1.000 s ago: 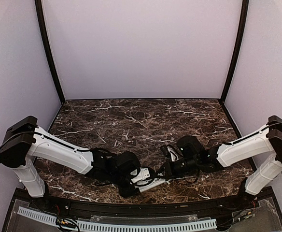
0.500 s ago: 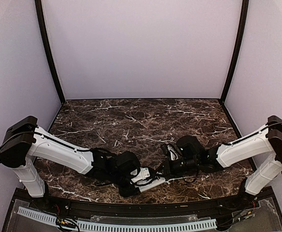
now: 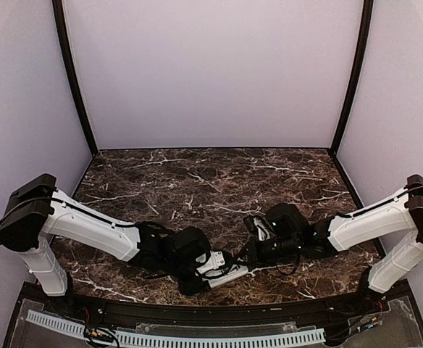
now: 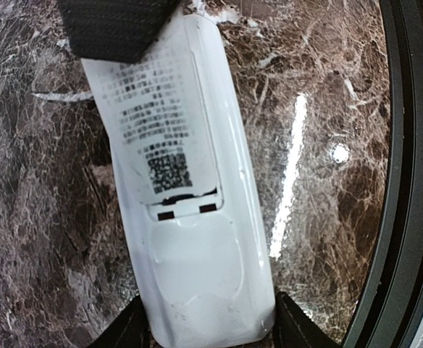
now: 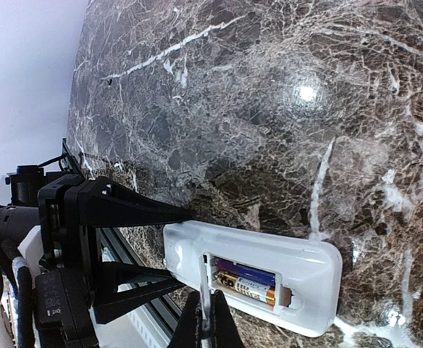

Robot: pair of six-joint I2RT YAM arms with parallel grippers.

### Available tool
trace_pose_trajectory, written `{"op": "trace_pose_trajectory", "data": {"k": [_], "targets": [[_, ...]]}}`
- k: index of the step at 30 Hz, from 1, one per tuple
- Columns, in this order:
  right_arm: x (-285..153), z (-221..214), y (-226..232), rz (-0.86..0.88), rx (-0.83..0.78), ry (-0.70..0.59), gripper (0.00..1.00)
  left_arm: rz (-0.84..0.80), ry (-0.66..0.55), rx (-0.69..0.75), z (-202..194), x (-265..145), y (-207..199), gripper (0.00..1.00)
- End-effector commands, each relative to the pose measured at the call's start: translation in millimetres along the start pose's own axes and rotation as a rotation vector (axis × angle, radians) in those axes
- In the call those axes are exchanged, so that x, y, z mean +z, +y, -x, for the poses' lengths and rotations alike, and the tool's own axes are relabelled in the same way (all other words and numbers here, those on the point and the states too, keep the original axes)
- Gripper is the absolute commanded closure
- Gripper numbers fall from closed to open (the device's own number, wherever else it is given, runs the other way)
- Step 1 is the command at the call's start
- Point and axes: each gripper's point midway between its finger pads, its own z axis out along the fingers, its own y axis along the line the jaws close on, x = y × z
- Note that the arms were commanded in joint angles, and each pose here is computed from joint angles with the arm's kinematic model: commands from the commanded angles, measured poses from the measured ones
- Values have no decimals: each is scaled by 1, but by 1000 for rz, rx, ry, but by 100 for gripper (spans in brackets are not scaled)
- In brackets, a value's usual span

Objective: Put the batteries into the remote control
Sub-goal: Load the battery cover onto the remote control without the battery cover.

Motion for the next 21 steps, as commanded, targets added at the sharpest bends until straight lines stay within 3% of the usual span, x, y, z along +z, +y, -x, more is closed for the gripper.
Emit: {"op": "trace_pose_trajectory", "data": {"k": [1, 21], "targets": [[3, -5, -5, -4, 6, 3, 100, -6, 121, -9, -34, 13, -3, 44], [19, -20, -19, -33, 64, 44, 100, -7, 121, -11, -34, 13, -3, 46]]}}
